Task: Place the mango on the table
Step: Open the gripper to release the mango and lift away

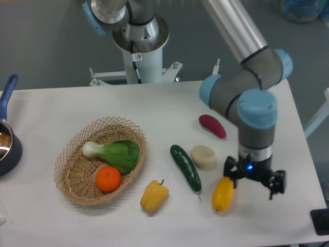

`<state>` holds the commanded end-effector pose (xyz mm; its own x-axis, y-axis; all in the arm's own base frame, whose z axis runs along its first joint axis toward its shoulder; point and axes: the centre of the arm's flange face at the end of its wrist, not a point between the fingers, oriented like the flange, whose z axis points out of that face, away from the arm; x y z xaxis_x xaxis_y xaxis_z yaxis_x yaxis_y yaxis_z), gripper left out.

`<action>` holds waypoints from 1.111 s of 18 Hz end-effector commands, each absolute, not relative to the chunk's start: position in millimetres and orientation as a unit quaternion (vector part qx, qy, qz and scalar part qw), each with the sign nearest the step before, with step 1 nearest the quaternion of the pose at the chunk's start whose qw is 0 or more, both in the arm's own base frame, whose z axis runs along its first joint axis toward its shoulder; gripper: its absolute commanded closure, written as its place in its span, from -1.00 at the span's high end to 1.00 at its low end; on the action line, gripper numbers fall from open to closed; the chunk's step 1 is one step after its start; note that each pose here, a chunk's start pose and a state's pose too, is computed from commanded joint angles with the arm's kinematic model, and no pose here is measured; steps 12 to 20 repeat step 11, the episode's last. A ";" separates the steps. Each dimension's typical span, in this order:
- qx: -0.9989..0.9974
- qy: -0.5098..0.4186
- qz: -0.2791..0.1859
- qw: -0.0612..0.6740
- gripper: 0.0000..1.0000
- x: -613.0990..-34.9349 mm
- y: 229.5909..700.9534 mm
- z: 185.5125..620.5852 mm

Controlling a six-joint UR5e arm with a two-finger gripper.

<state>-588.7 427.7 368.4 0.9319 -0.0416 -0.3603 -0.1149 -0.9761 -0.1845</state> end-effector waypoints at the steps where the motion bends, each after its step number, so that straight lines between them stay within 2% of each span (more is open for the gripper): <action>1: -0.978 0.054 0.179 0.095 1.00 -593.0 414.2 380.7; 4: -0.977 0.132 0.155 0.061 1.00 -603.0 363.1 403.9; 7: -0.974 0.165 0.145 0.054 1.00 -611.7 335.2 395.7; 11: -0.975 0.158 0.143 0.065 1.00 -610.6 321.4 398.0; 20: -0.975 0.158 0.143 0.065 1.00 -610.6 321.4 398.0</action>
